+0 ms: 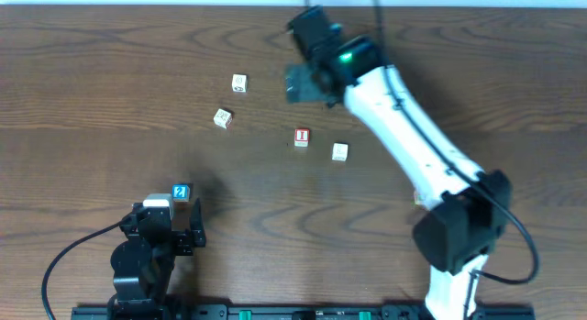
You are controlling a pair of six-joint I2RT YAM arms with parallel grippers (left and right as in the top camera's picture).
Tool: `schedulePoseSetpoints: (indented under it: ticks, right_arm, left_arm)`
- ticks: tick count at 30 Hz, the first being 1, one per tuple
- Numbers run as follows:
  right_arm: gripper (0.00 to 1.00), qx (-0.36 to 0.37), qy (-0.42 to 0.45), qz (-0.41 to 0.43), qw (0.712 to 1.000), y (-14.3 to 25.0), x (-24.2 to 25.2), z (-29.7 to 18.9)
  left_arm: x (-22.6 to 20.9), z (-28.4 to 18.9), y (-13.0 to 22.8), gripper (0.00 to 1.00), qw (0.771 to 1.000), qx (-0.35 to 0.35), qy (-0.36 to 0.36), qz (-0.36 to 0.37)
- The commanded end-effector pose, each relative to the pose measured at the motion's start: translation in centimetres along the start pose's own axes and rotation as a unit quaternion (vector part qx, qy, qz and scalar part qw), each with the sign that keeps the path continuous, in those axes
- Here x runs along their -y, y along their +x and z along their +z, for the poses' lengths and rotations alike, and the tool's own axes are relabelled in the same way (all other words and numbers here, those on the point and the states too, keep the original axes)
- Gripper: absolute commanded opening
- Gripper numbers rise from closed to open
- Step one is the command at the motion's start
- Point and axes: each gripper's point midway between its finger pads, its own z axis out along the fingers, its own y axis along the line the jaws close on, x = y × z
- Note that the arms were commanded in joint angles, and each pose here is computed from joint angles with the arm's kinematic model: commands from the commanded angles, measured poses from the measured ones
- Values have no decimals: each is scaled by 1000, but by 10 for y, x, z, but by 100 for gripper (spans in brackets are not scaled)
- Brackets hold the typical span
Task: Spell out Ai2
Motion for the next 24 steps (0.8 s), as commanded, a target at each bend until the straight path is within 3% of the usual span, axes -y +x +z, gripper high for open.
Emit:
schedulePoseSetpoints:
  ticks: [1,10,17,24]
  right_arm:
    - [99,-21,59,-9,998,-10,63,26]
    - [99,-87,72,8,994,-7,157,73]
    - [99,-155,59,-37,985,30,166,118]
    - [99,-160,37,-46,985,45,167,142]
  left_arm:
    - [-1,3,5,95,1000,-4,-1,-2]
    - [-1,3,5,95,1000,-4,-1,-3]
    - [-1,3,5,95,1000,-4,-1,-3]
    - [-1,3,5,95,1000,-4,-1,-2]
